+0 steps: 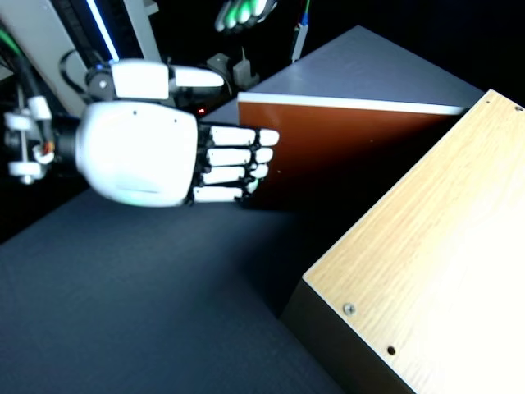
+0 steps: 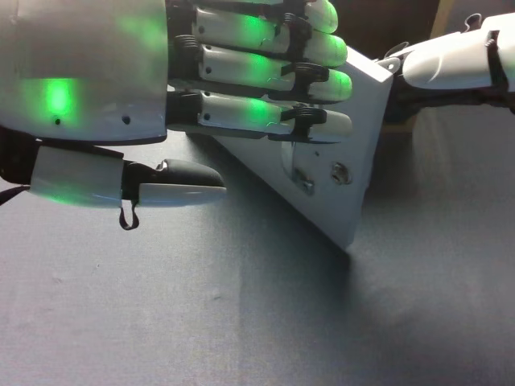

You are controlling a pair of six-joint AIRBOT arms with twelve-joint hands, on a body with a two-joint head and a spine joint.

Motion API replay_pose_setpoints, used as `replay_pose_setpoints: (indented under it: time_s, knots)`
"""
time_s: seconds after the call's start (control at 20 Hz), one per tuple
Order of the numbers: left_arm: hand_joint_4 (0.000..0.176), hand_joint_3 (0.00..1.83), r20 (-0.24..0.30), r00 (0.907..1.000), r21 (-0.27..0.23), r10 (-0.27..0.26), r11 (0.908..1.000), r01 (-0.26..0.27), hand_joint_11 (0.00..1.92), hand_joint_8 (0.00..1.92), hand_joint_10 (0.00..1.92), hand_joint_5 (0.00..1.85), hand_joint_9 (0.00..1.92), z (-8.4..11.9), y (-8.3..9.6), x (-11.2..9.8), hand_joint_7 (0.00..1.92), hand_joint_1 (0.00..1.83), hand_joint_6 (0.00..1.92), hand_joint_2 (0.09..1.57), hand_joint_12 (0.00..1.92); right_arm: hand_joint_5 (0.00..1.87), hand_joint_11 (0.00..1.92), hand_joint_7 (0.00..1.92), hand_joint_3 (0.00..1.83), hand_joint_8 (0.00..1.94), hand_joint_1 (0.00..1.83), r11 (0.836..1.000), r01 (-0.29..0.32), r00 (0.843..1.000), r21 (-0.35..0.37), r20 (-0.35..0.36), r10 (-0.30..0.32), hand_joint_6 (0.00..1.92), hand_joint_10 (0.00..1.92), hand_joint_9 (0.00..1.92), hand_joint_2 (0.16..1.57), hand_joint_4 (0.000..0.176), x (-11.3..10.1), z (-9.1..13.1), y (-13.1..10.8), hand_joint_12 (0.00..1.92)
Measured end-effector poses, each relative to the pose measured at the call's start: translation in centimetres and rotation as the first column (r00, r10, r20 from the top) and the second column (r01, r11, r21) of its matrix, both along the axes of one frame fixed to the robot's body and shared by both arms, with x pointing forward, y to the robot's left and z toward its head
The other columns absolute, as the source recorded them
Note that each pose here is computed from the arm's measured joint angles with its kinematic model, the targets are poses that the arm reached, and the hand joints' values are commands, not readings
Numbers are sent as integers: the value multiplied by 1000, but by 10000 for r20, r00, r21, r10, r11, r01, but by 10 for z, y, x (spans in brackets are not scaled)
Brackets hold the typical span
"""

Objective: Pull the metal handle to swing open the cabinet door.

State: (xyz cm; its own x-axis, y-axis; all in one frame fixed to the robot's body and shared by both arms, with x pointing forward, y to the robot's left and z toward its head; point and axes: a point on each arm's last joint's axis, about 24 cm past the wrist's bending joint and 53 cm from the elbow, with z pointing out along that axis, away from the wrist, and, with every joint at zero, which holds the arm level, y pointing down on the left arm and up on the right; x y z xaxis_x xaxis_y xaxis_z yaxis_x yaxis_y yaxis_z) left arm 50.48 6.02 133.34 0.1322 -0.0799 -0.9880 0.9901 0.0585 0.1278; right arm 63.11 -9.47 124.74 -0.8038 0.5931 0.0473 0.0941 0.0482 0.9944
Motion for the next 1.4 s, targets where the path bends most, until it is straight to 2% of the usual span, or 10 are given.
replay_pose_setpoints:
  time_s: [0.65,1.0,1.25,1.4]
  knots:
    - [0,142,0,10000,0,0,10000,0,0,0,1,256,236,0,0,0,262,0,1,1571,584,329,0,312,89,0,0,9980,-636,9978,56,-206,637,2,1,272,1571,0,-28,-4,24,712]
    - [0,149,1,10000,0,-8,10000,8,0,2,4,261,248,0,0,0,270,0,3,1571,615,331,0,322,96,2,0,9938,-984,9950,-522,-209,974,0,4,290,1571,0,-41,-20,31,757]
    - [0,147,1,10000,0,-8,10000,8,0,1,1,259,250,0,0,0,273,0,0,1571,614,317,0,315,93,1,0,9950,-724,9974,-686,-118,717,0,0,281,1571,0,-28,-23,23,742]
    - [0,148,-9,10000,-10,-4,10000,4,0,0,0,262,248,0,0,0,271,0,1,1571,611,319,0,307,88,1,0,9931,-575,9983,-1017,63,585,1,2,271,1571,0,-20,-27,19,713]
